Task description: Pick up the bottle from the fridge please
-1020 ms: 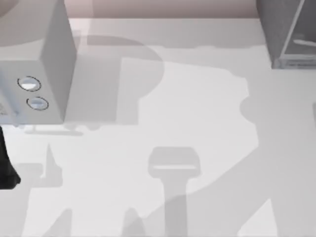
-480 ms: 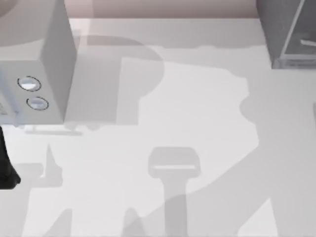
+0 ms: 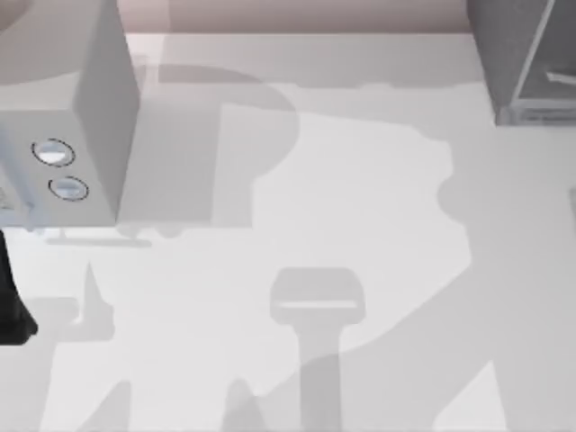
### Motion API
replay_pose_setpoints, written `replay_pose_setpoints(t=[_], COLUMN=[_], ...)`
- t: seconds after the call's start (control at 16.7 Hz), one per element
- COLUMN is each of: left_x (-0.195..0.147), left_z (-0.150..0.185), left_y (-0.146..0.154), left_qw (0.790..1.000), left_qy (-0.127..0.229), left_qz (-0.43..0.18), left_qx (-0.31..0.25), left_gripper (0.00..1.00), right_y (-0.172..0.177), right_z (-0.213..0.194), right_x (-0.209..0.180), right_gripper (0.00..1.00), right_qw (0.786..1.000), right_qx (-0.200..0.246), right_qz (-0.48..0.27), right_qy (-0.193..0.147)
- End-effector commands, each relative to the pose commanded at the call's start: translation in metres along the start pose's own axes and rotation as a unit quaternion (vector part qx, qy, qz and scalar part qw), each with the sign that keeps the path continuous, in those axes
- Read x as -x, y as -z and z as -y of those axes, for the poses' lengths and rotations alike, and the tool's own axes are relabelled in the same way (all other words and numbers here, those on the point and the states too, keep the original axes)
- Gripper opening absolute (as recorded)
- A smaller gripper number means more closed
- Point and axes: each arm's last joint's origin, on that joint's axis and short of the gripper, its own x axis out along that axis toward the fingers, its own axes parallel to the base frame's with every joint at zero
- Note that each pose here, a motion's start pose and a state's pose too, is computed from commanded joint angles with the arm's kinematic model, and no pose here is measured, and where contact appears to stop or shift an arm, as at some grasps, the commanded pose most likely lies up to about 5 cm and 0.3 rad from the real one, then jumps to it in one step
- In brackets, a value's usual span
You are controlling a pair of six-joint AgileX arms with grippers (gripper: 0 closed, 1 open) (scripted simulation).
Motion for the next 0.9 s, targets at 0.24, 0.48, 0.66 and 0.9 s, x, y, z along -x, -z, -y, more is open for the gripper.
replay_pose_setpoints(t=[0.24,0.48,0.66,0.9], left_x=[0.000,0.000,0.000,0.000], left_z=[0.000,0.000,0.000,0.000], left_y=[0.000,0.000,0.000,0.000], left_qw=[1.000,1.000,1.000,1.000], left_qy=[0.000,0.000,0.000,0.000], left_qz=[0.000,0.000,0.000,0.000], left_qx=[0.000,0.000,0.000,0.000], left_gripper=[1.00,1.00,1.00,1.00], right_y=[-0.002,-0.028,-0.049,-0.048], right_z=[0.001,0.003,0.001,0.001], right_x=[0.000,0.000,0.000,0.001], right_gripper=[0.00,0.00,0.00,0.00], right_qw=[1.000,1.000,1.000,1.000], right_qx=[0.000,0.000,-0.001,-0.002], right_qz=[0.001,0.001,0.000,-0.002], right_qy=[0.001,0.004,0.002,0.001])
